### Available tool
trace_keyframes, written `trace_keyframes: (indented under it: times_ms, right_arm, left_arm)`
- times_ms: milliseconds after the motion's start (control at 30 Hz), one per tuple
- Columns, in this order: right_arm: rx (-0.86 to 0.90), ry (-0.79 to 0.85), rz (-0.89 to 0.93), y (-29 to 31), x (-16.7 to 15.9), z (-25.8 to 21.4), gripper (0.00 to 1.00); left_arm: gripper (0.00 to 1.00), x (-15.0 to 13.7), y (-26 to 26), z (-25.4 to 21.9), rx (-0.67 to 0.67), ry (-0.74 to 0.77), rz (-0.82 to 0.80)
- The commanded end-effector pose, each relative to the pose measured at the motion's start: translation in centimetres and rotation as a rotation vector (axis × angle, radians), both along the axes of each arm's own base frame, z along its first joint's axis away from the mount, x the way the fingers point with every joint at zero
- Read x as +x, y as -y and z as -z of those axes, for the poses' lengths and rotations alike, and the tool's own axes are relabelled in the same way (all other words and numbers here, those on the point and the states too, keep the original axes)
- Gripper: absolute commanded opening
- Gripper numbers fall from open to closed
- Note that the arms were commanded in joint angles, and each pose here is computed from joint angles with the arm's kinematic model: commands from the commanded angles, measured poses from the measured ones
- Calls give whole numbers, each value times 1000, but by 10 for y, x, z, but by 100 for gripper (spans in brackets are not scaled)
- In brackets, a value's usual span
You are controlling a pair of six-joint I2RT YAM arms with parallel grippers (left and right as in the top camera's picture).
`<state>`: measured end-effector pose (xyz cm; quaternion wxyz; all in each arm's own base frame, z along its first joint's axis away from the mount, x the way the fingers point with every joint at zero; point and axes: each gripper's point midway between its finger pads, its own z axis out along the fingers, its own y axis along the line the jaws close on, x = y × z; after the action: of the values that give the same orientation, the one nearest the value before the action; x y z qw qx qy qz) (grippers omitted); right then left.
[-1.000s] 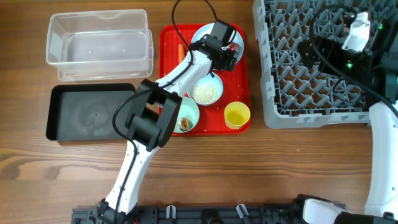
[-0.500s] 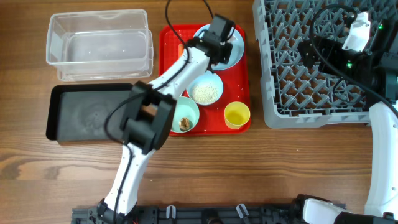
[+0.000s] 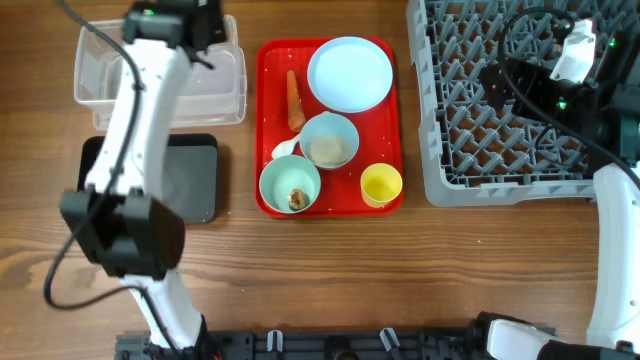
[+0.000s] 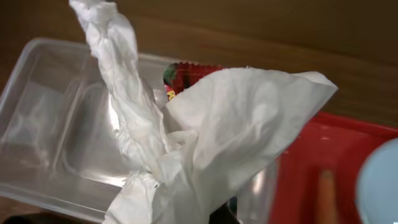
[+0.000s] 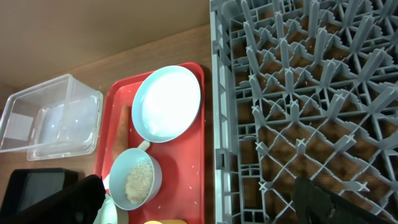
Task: Sort waste into correct bins and load items into the dishwasher rack
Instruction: 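Carry the tissue with the left gripper and drop it into the clear bin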
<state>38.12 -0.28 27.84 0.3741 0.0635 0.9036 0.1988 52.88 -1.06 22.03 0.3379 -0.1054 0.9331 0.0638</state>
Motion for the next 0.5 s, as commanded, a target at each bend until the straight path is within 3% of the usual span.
trace_keyframes:
  times_ms: [0,67,100,167,200,467]
  right_arm:
    - [2,14,14,1,0,-7,100]
    - [2,12,14,1,0,-6,100]
    - [3,10,14,1,0,-6,100]
    - [7,8,18,1,0,-6,100]
    - [8,8,19,1,0,-6,100]
    - [10,-4,18,1,-2,-4,100]
  left_arm:
    - [4,9,-32,58,-54,-99,-67]
    - [4,14,-47,84,-54,-135,-94]
    - [13,15,-49,94,-54,-153,-98]
    - [96,15,-47,99,-53,-161,-95]
    - [100,18,-45,97,-53,-150,-91]
    - [100,34,-23,45,-55,11,-42]
